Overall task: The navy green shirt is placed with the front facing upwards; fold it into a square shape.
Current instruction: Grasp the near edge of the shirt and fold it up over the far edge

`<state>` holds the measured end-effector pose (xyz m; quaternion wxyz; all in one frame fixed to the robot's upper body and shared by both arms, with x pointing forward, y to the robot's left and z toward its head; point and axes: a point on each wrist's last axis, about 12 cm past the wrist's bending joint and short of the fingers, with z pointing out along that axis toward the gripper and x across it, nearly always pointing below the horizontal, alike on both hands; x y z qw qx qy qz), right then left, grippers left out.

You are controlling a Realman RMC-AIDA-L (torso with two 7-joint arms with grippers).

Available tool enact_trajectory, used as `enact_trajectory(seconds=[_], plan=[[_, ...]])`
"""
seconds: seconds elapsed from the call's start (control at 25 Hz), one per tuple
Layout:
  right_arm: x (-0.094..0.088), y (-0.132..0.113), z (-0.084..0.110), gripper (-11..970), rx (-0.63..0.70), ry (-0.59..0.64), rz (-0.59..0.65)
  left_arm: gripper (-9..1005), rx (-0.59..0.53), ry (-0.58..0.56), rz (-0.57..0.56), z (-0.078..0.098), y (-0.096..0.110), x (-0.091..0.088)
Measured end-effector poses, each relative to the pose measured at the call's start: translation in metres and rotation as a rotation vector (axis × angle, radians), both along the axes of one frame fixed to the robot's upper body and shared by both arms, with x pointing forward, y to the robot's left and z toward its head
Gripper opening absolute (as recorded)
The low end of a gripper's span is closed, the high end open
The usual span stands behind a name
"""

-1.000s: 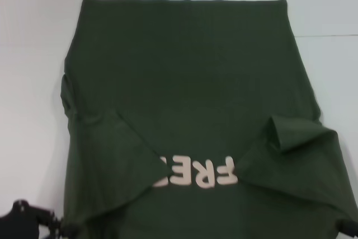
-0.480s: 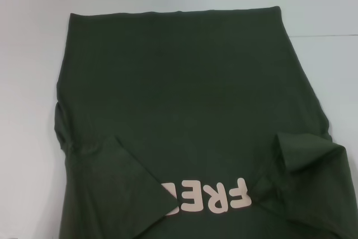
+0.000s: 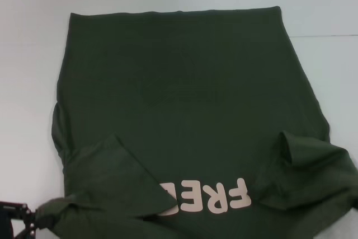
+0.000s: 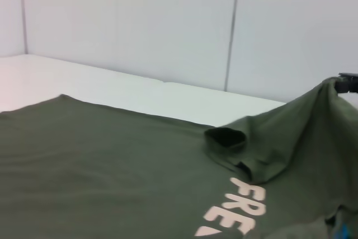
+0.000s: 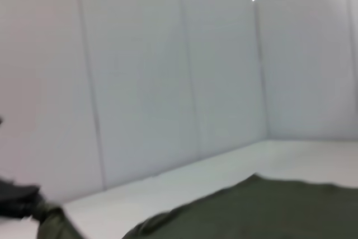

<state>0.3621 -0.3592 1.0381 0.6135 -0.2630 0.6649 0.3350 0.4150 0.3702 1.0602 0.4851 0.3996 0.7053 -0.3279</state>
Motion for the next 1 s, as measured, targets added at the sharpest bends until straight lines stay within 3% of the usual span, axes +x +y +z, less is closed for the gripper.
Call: enact_trajectory(seconds=[0.32,0.72,1.0], plan=[[0.010,-0.007,0.006,41,0.019,-0.038,-0.072,69,-0.071,-0.049,0.146,-0.001,0.004,0.004],[0.005,-0.012,0.007,41,-0.001,-0.048,-0.078,71,-0.151,0.011,0.306,-0.003,0.006,0.023],[0.006,-0.015,0.009,40,0.010,-0.065,-0.116,73,-0.177,0.012,0.316,0.000,0.006,0.029]])
